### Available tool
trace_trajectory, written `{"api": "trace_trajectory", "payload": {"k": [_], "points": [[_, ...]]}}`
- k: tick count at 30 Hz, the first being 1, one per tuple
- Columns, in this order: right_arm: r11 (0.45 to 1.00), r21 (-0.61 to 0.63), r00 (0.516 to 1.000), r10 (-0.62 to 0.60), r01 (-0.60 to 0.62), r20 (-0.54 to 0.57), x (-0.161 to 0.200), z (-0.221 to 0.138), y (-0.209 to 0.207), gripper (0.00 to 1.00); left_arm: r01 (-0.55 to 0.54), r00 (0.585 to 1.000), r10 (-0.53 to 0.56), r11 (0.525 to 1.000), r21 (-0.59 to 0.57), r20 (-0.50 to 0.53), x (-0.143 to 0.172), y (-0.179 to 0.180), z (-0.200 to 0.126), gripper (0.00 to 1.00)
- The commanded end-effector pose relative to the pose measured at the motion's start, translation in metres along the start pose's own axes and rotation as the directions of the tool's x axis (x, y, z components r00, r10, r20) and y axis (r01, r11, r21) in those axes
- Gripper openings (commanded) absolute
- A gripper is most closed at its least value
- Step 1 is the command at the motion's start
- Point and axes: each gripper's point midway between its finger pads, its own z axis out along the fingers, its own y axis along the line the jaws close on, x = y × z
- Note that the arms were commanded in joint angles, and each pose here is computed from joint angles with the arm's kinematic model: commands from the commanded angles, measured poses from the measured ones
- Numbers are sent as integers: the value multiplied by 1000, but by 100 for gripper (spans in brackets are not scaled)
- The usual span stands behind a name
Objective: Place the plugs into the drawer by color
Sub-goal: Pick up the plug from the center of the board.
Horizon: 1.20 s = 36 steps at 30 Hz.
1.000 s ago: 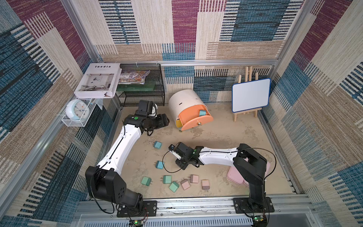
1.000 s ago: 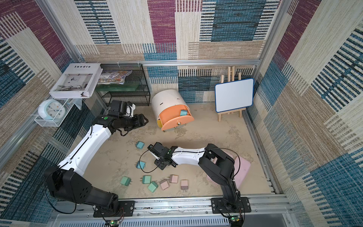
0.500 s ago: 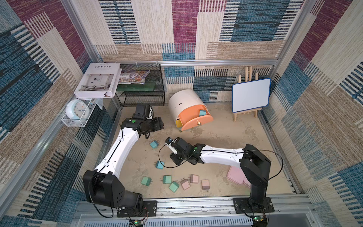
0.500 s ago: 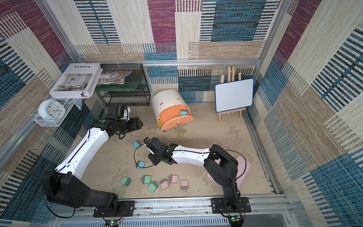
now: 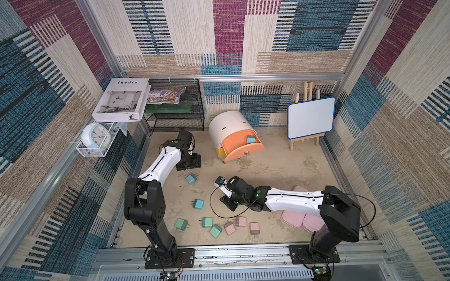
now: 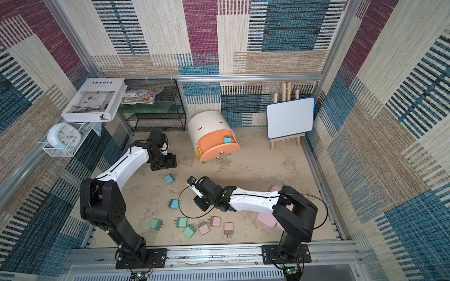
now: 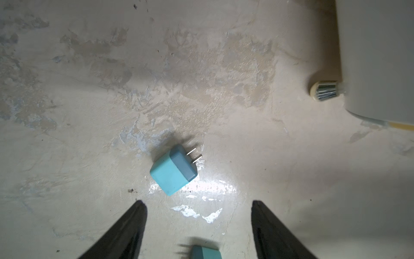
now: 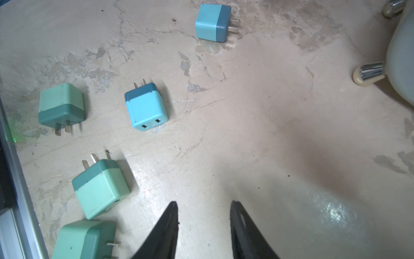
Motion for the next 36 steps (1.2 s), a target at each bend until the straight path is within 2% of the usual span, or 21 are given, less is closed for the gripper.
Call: {"api": "trace_trajectory", "payload": {"k": [1, 7, 17, 32, 34, 36], "points": [[1000, 21, 998, -10, 9, 65, -8, -10, -6, 44, -20, 999, 19, 1000, -19, -50, 6, 4, 10, 80], [999, 53, 996, -10, 5, 92, 0, -24, -21, 45, -19, 989, 16, 1000, -19, -149, 25, 9, 40, 82], [997, 65, 995, 23, -29, 98, 10, -28, -33, 46, -30, 976, 29, 1000, -2, -214, 34, 9, 60, 83], [997, 64, 995, 27, -34, 96, 13, -26, -41, 46, -27, 967, 35, 999, 35, -251, 65, -9, 52, 78], [998, 59, 995, 28, -34, 94, 13, -25, -40, 46, -27, 970, 36, 999, 39, -242, 68, -10, 46, 77], [998, 52, 995, 29, -34, 96, 12, -25, -39, 46, -40, 979, 38, 999, -4, -200, 61, -2, 37, 76]]}}
